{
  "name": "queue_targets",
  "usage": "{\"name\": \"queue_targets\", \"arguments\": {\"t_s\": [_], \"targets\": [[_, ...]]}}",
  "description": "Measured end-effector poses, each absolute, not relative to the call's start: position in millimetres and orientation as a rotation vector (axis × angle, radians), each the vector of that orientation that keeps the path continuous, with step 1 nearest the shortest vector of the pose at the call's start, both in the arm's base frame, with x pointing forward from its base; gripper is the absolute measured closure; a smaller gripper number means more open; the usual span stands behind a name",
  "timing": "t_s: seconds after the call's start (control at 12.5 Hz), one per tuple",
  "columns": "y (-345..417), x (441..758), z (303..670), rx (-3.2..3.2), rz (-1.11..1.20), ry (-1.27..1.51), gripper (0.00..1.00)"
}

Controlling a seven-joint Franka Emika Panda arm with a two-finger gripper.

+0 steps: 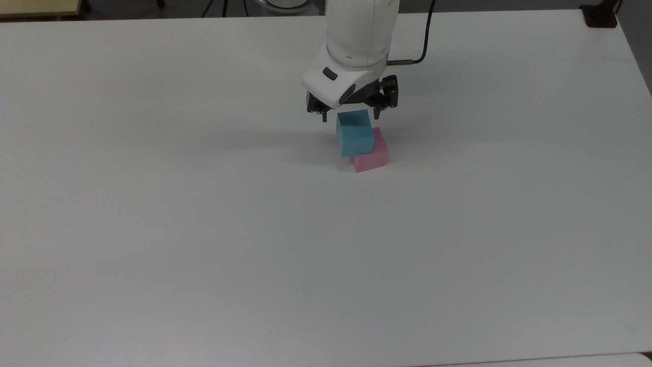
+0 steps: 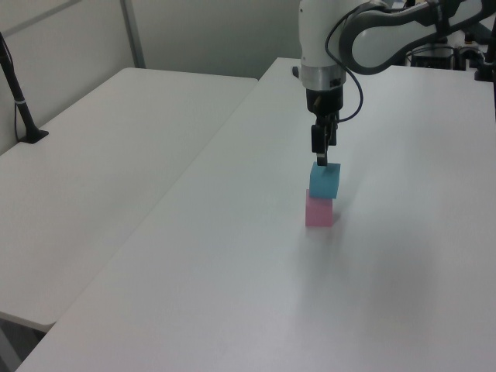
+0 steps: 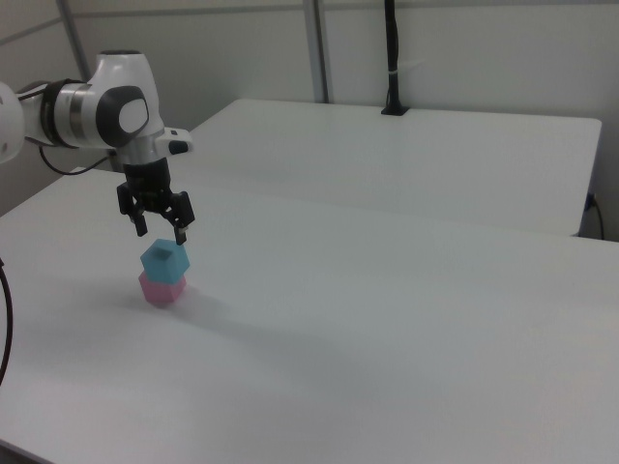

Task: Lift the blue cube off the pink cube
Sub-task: 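Lower the open gripper over the light blue cube on the pink cube, then close the gripper on the light blue cube and lift it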

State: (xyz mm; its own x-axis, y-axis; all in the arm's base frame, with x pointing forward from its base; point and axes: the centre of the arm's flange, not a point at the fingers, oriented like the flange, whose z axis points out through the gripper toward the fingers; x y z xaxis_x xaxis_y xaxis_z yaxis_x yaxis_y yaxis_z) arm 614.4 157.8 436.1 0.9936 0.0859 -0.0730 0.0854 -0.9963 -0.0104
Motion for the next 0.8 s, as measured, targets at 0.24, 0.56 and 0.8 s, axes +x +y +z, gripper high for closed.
{"name": "queue_targets", "arguments": {"t_s": [0.24, 0.56, 0.8], "targets": [[165.6, 616.8, 423.8, -3.125, 0.12, -0.147, 0.0], [169.3, 621.4, 405.9, -3.127, 0.113, -0.156, 0.0], [181.7, 615.0, 392.3, -3.142, 0.141, -0.204, 0.05]]}}
